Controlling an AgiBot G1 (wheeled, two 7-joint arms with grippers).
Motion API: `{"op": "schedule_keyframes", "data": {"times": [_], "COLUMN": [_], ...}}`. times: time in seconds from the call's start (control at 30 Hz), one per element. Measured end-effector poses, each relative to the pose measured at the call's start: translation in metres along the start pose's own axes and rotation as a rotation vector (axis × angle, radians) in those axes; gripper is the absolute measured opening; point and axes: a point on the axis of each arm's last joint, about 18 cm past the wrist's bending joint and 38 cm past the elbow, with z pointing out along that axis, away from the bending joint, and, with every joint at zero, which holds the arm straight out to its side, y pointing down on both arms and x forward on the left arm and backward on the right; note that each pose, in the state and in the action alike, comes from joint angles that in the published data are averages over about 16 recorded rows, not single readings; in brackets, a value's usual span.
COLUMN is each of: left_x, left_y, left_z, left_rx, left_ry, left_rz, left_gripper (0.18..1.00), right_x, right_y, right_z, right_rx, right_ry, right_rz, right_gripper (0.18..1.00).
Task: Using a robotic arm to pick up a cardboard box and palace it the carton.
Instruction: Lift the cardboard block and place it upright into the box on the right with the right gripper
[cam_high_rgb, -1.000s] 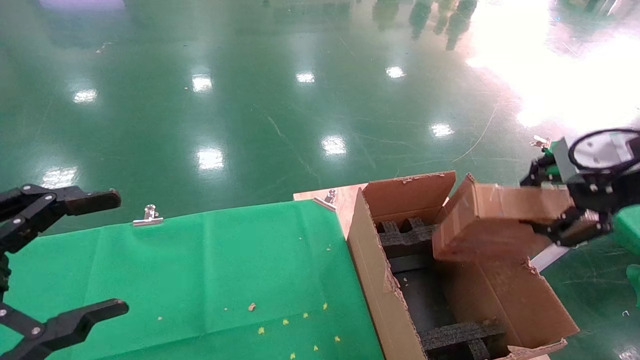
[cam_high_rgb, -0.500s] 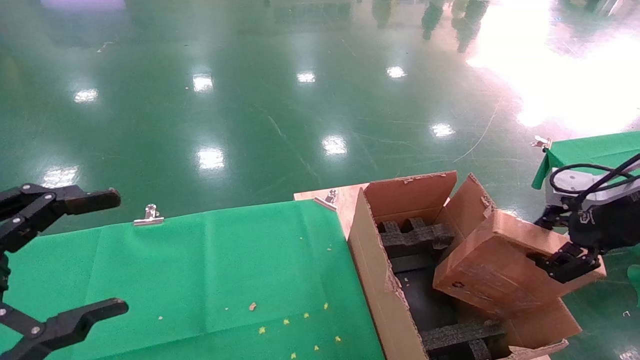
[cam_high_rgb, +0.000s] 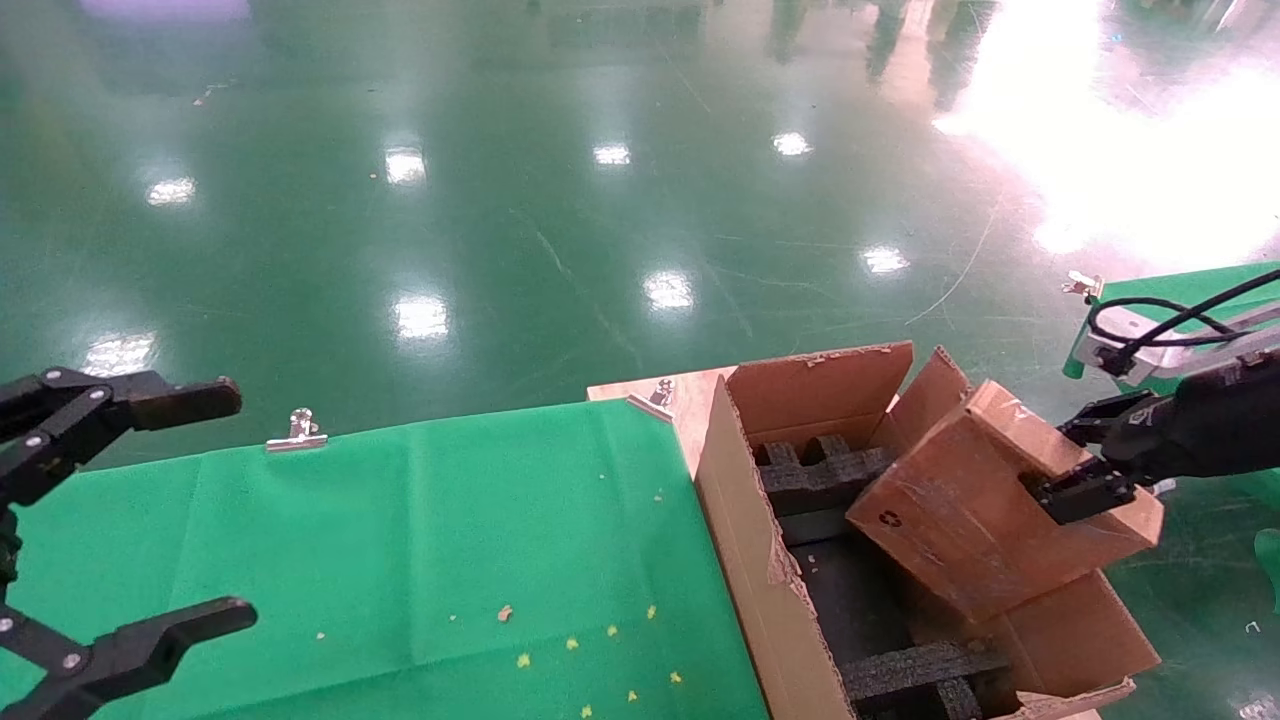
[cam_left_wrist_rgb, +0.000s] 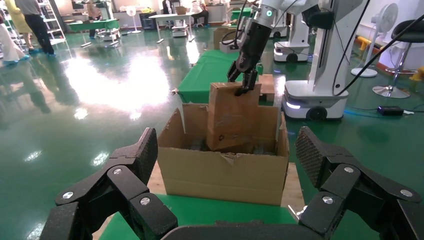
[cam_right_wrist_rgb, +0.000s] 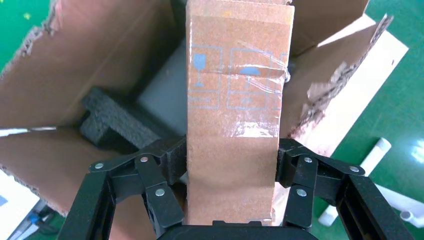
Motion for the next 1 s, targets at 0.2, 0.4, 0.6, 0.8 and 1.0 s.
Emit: {"op": "schedule_keyframes", "data": {"times": [0.2, 0.4, 0.6, 0.8, 1.0], "left_x": [0.0, 0.0, 0.0, 0.0, 0.0], "left_y": [0.0, 0.0, 0.0, 0.0, 0.0], "left_z": [0.0, 0.0, 0.0, 0.0, 0.0], "left_rx": [0.0, 0.0, 0.0, 0.0, 0.0], "left_ry": [0.0, 0.0, 0.0, 0.0, 0.0], "left_rz": [0.0, 0.0, 0.0, 0.0, 0.0], "left_gripper": [1.0, 1.0, 1.0, 1.0, 1.0], "right_x": [0.0, -0.001, 0.0, 0.003, 0.009], "right_y": [0.001, 0.001, 0.0, -0.002, -0.005], "right_z": [0.002, 0.009, 0.021, 0.034, 0.043], "right_rx": [0.015, 0.001, -0.038, -0.083, -0.105], "right_ry": [-0.002, -0.006, -0.003, 0.028, 0.08], "right_rz": [0.027, 0.1, 0.251, 0.433, 0.548], "right_gripper": [0.314, 0.311, 0.309, 0.308, 0.307]}}
